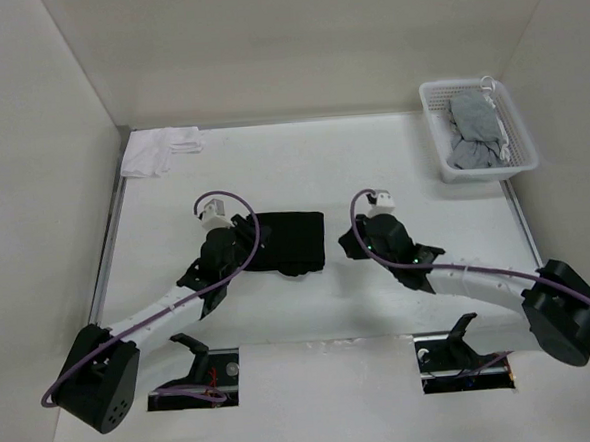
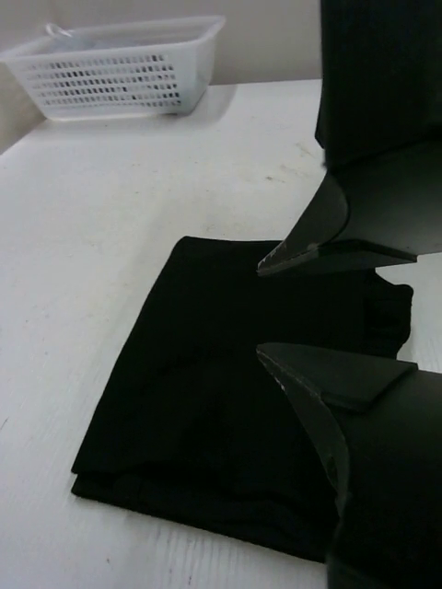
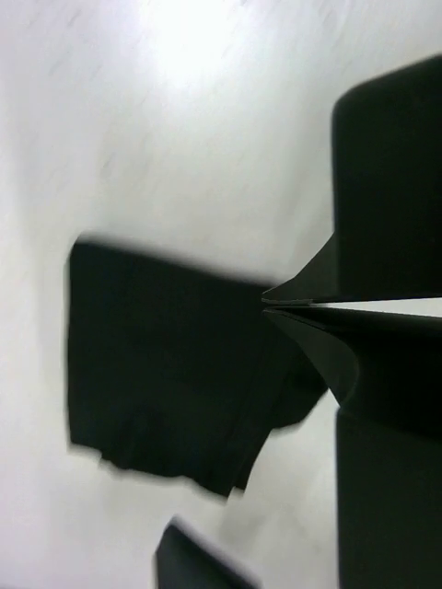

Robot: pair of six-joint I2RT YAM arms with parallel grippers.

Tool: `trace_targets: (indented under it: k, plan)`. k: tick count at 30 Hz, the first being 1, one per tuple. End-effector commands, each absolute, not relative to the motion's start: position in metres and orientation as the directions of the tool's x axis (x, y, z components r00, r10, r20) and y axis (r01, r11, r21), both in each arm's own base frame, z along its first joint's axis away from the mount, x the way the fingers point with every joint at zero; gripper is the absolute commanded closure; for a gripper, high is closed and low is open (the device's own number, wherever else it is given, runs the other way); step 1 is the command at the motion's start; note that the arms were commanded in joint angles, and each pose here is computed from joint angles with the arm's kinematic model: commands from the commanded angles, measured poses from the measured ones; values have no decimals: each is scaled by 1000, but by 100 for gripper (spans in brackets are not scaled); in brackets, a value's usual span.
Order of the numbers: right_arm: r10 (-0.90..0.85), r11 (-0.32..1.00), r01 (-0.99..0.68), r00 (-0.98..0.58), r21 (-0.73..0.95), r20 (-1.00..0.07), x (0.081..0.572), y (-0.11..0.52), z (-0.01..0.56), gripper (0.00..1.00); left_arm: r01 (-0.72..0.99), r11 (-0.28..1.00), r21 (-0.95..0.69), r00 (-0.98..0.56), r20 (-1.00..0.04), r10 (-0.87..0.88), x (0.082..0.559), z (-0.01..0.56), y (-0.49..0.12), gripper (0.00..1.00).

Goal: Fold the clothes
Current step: Fold the tank top

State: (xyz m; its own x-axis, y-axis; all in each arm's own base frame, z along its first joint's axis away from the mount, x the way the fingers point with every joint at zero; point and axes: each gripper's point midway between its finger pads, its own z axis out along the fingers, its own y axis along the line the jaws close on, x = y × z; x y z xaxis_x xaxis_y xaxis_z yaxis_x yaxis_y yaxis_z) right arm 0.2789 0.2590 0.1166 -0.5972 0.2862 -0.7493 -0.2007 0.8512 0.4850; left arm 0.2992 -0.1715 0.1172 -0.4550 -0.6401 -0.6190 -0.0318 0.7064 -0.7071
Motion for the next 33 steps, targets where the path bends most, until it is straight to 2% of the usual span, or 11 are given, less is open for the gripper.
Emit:
trace_targets:
  k: [1,3,5,7,11,13,17,31,33]
  plan:
    - [398,809,-221,-476,545,-784,289,235,135,90,55,731,-680,-380,-692,-615,313,147,-173,64]
    - [450,795,-206,-430,570,-783,294,217,134,88,40,764,-644,-368,-721,-587,311,145,-159,60]
    - [480,786,-201,-397,584,-783,299,205,137,82,1,790,-613,-348,-741,-575,309,142,-141,57]
    - [492,788,-190,-379,586,-784,301,197,138,70,-80,803,-591,-325,-746,-582,305,133,-115,54]
    - [518,798,-131,-350,588,-781,308,176,132,40,-238,784,-573,-284,-731,-620,295,114,-67,48]
    - [534,799,-95,-340,594,-774,312,164,129,33,-284,769,-573,-277,-718,-638,292,107,-53,44]
    - [568,783,-69,-325,618,-756,314,153,130,28,-310,759,-572,-312,-693,-650,294,101,-44,43]
    - [576,777,-70,-322,626,-751,309,151,131,27,-339,758,-557,-350,-673,-652,296,89,-37,42]
    - [576,777,-69,-323,625,-751,310,151,131,27,-331,764,-554,-353,-678,-644,296,90,-38,38]
